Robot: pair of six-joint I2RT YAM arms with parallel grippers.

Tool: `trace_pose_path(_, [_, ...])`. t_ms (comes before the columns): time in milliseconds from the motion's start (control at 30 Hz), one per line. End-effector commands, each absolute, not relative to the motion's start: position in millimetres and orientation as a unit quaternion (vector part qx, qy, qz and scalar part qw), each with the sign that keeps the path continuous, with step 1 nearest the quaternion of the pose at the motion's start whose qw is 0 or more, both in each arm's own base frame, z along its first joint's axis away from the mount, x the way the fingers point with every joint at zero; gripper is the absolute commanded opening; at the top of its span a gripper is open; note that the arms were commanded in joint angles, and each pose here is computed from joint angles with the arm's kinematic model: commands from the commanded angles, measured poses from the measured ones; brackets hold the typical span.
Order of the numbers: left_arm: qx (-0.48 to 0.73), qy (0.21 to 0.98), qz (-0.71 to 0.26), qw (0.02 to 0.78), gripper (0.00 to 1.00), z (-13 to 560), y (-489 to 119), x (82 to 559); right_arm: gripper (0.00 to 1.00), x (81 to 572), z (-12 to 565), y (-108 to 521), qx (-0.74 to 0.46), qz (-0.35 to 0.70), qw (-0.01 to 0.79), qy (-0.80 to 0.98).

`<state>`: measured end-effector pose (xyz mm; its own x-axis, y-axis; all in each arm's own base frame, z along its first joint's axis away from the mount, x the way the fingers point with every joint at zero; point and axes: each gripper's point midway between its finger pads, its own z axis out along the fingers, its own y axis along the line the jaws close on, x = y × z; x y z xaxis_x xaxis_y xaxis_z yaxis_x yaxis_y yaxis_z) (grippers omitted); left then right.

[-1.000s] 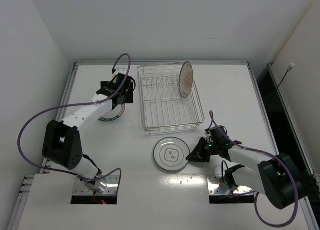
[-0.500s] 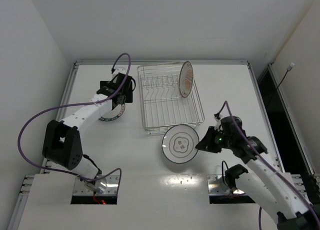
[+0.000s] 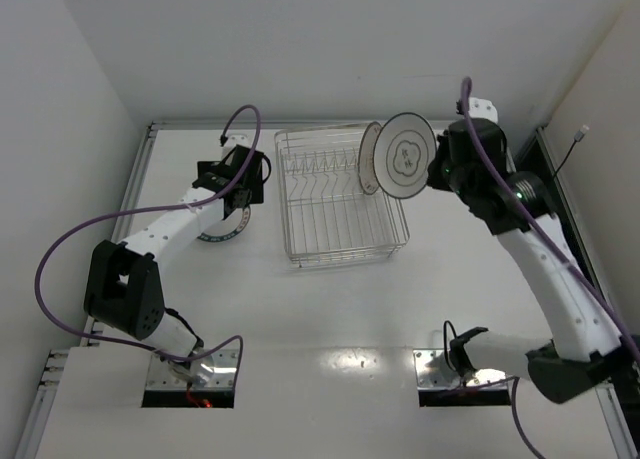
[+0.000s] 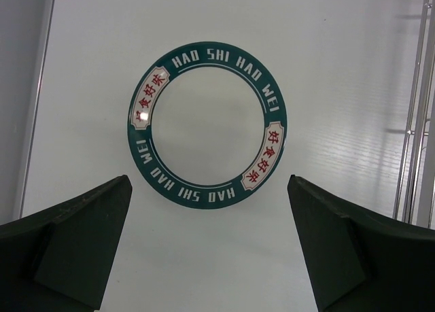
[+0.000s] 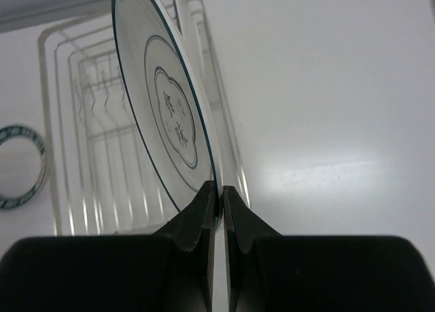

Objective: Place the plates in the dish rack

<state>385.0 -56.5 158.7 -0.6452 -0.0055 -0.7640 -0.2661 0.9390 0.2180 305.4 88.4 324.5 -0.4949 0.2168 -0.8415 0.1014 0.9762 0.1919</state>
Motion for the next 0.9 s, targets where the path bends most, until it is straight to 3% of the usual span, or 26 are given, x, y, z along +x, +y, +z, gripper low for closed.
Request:
trace_pose_path(0, [-0.095,0.878,0.147,0.445,0.99,182.3,-57.7,390.0,0.00,358.5,365.4,73.8,0.102,-0.023,0.565,0.818])
trace_pose_path(200, [-0.094,0.882,0.132,0.443,0.99,180.4,-62.8,390.2,0.00,429.9,336.2,108.3,0.079,-0.050,0.552,0.828])
trace_pose_path(433, [-0.092,0.883,0.121,0.445,0.99,180.6,-66.9,392.1,0.00,471.7,295.1,128.2,0.057,-0.114,0.531,0.838])
trace_pose_path(867, [-0.087,0.887,0.115,0.439,0.99,176.0,-70.4,392.6,0.00,495.1,253.7,146.0,0.032,-0.231,0.528,0.816])
